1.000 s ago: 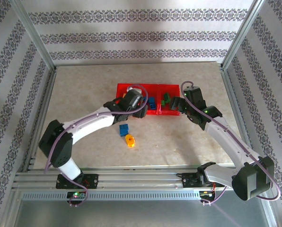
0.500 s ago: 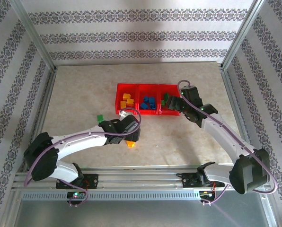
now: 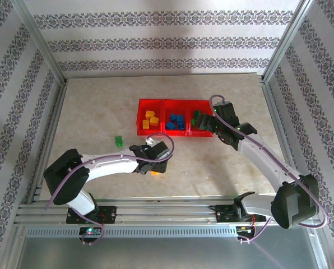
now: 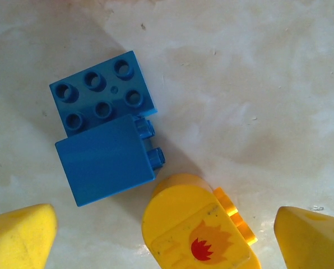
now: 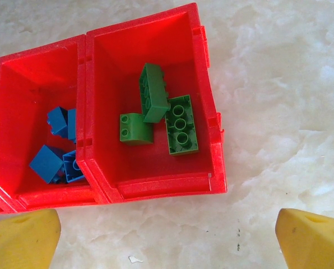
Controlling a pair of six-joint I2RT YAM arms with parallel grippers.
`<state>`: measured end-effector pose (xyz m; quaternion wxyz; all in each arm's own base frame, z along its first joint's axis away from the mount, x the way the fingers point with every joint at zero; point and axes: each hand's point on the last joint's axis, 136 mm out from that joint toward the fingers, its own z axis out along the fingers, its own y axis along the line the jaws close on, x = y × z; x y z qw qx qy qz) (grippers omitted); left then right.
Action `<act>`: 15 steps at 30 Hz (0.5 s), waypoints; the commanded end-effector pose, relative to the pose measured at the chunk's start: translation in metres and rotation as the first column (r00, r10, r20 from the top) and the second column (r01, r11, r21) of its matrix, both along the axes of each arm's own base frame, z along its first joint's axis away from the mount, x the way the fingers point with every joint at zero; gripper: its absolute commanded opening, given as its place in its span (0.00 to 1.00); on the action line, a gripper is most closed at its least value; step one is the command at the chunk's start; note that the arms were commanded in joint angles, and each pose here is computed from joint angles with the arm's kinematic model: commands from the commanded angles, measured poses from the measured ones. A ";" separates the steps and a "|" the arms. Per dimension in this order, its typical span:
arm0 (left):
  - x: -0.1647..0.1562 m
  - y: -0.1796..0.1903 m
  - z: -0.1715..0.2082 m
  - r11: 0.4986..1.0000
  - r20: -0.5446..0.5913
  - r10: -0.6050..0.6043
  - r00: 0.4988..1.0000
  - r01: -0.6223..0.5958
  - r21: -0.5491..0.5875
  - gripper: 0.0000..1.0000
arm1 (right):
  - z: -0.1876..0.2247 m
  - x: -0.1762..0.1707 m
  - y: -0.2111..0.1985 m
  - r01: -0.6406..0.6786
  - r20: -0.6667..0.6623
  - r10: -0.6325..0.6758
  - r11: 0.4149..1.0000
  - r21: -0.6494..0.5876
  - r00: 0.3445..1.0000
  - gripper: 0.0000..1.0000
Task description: Sort the legos into containers by color
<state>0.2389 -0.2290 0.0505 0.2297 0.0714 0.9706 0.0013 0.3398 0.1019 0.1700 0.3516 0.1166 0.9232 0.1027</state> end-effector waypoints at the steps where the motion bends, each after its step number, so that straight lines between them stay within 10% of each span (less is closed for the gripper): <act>1: -0.008 0.012 -0.004 0.998 -0.010 0.037 0.999 -0.037 0.046 0.99 | -0.002 0.002 0.006 -0.004 0.003 0.004 1.000 0.026 1.000 0.98; 15: -0.027 0.033 -0.010 0.998 -0.047 0.048 0.998 -0.046 0.051 0.81 | -0.006 0.005 0.013 -0.015 -0.005 0.016 0.999 0.044 1.000 0.98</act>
